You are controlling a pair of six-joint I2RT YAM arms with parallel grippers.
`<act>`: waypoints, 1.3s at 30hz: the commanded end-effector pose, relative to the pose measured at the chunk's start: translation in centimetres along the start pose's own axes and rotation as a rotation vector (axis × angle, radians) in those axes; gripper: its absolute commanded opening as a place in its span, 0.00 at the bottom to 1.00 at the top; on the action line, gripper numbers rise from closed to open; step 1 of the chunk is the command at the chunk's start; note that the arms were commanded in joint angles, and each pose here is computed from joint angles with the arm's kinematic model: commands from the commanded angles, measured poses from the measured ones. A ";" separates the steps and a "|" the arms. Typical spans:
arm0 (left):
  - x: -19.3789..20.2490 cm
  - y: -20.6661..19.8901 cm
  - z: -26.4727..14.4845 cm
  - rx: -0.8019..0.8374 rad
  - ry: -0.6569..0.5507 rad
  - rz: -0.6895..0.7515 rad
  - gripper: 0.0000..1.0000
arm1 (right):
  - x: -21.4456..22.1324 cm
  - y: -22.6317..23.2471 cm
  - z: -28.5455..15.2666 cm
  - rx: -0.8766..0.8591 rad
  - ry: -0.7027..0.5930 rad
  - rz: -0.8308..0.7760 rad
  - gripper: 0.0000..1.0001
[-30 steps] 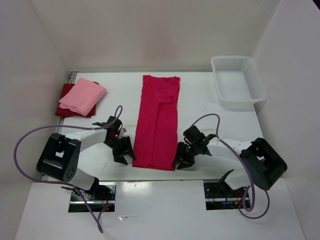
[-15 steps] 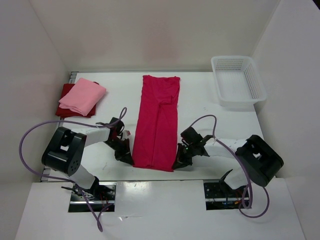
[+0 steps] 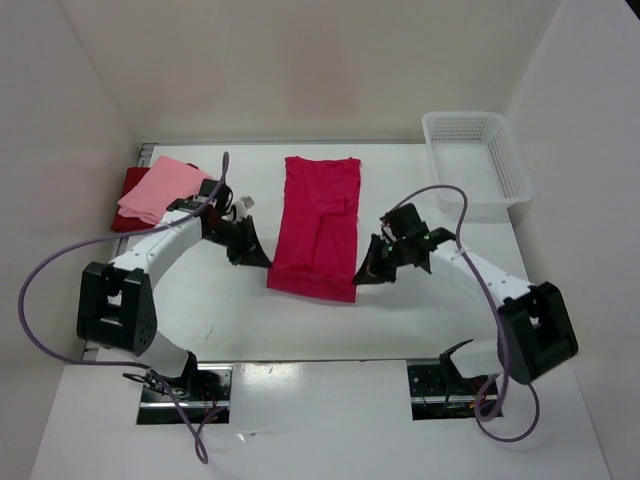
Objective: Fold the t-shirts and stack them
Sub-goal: Fold the folded rectangular tshirt in 1/3 of the way
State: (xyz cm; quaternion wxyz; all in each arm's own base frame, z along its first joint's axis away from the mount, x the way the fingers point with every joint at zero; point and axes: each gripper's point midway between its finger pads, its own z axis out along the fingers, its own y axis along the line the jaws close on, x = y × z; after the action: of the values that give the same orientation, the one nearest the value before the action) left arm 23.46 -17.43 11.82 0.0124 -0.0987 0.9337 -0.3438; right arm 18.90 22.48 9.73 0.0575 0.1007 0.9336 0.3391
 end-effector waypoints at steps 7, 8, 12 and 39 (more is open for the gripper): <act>-16.6 -2.5 2.6 0.002 -0.237 0.042 0.00 | -16.2 1.7 0.6 0.033 -0.214 -0.131 0.00; -17.4 -2.7 3.0 0.004 -0.239 0.035 0.00 | -18.0 1.2 1.3 0.051 -0.220 -0.128 0.00; -21.7 -2.3 4.3 0.024 -0.296 0.010 0.00 | -21.8 -0.1 2.8 0.076 -0.238 -0.110 0.00; -11.1 -2.3 9.2 0.079 -0.223 0.058 0.28 | -18.4 5.9 6.8 0.015 -0.194 -0.281 0.00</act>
State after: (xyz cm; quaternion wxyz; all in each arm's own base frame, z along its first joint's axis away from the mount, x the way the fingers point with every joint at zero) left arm 36.65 -23.56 8.97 0.1551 -0.0879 0.9073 -0.3808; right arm 40.38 23.46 11.67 0.2257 0.0391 0.9238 0.3067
